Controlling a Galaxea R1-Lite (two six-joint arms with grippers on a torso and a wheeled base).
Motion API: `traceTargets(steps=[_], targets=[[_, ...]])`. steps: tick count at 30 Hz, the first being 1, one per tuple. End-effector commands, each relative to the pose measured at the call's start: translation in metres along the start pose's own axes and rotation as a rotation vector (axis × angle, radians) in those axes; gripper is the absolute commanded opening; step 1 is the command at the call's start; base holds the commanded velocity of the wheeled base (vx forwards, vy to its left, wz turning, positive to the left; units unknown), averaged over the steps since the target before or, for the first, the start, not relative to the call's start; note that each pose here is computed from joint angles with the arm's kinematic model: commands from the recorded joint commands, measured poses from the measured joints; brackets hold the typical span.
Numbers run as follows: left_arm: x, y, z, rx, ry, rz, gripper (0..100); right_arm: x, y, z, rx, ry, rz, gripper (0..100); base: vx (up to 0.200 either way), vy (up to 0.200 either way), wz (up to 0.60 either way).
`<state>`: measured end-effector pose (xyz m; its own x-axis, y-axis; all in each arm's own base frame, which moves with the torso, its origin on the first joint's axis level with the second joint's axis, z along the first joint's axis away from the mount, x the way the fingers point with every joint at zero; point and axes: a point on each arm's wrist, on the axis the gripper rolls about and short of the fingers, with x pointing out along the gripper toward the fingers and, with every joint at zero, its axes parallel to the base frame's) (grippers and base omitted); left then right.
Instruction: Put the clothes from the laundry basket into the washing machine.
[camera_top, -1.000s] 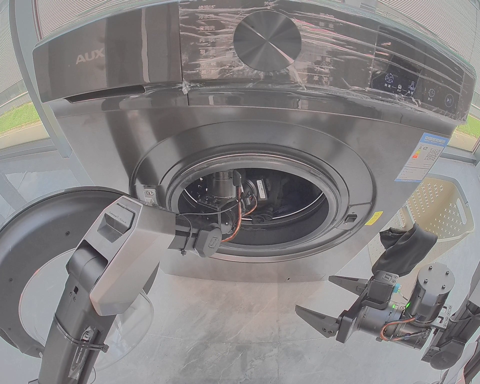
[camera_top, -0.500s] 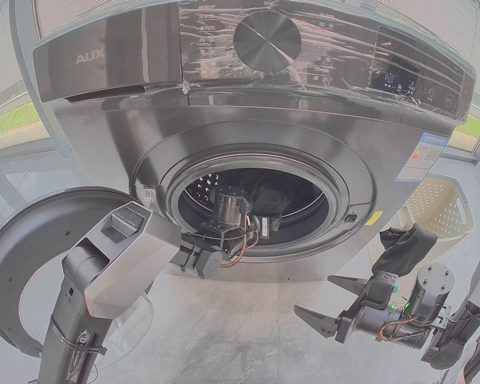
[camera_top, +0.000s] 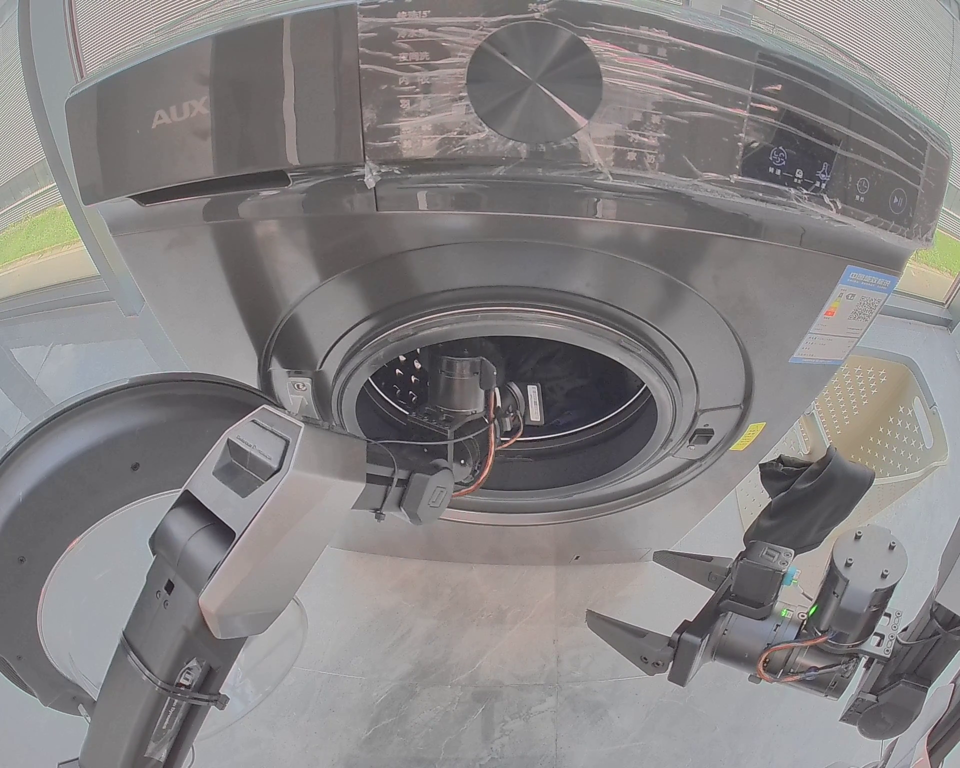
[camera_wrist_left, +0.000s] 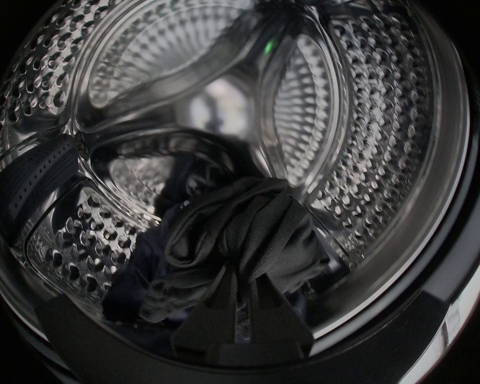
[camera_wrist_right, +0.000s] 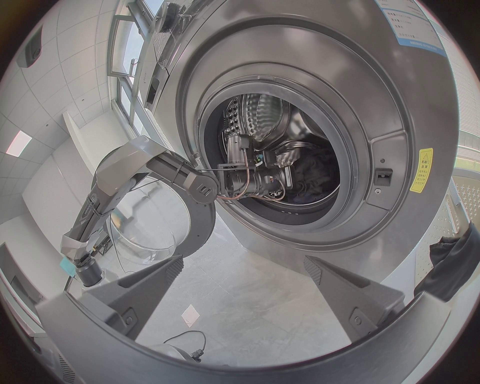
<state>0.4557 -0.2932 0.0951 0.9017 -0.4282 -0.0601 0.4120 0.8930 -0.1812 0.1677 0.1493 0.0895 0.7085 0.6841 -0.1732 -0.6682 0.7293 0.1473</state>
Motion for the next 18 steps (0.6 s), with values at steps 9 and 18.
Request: traceTargets(steps=[9,18], targets=[[0.013,0.027,0.008,-0.052,-0.129,0.05,0,0.002,0.0,0.0,0.002,0.001,0.001,100,0.0,0.0,0.0],[-0.016,0.0,0.034,-0.07,-0.049,0.033,100,0.002,-0.001,0.0,0.004,0.001,-0.005,100,0.0,0.0,0.0]])
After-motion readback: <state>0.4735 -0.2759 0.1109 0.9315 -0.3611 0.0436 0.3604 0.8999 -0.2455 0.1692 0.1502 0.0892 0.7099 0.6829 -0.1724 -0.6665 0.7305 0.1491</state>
